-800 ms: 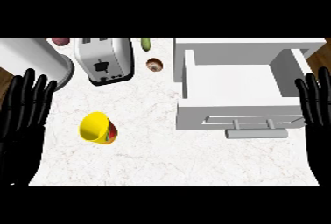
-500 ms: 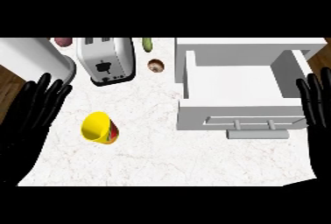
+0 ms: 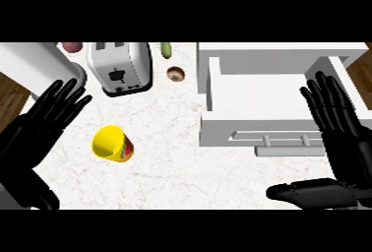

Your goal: Pick up the cup, place it into the drawer and close the drawer

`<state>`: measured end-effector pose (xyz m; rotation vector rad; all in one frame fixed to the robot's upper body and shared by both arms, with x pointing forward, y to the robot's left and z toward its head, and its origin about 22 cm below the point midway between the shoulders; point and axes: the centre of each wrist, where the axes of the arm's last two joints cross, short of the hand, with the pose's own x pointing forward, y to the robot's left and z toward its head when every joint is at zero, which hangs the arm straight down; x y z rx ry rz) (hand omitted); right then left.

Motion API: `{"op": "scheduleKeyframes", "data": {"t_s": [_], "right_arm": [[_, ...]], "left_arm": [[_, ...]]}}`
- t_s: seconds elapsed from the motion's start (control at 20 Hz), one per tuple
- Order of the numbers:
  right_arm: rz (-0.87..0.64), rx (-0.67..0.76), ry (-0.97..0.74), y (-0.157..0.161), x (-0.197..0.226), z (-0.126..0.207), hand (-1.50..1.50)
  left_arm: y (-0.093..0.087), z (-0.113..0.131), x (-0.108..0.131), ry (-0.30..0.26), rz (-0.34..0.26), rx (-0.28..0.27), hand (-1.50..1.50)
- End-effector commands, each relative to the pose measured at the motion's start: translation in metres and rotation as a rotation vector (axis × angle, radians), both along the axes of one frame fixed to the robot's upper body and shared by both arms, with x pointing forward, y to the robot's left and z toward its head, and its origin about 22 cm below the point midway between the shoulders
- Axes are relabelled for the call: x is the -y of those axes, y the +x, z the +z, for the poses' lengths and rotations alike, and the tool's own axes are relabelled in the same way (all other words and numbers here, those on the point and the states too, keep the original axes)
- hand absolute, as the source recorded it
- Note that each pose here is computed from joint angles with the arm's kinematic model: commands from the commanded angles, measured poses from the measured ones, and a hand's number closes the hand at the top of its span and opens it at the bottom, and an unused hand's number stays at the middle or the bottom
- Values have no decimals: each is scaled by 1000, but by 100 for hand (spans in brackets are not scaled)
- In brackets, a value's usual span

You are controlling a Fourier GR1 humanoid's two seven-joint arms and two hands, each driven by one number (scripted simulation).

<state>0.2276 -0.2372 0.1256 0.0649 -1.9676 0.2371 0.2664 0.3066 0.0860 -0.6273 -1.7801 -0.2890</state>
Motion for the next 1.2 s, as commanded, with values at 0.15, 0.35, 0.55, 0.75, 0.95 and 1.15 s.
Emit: {"op": "scheduleKeyframes", "data": {"t_s": [0.15,0.35,0.55,0.75,0.95,1.15], "right_arm": [[23,3,-2,16,10,-12,-150],[15,28,13,35,-7,1,-150],[9,28,-8,41,4,7,-150],[3,45,-21,37,12,17,-150],[6,28,-18,35,10,-5,-150],[16,18,-17,45,9,-3,-150]], "left_arm": [[36,-32,-36,35,16,-99,-150],[50,-67,-32,78,24,-120,-150],[36,-97,-40,111,47,-133,-150],[45,-111,-40,142,85,-173,-150],[28,-150,-44,165,87,-191,-150],[38,-160,-49,160,101,-175,-150]]}}
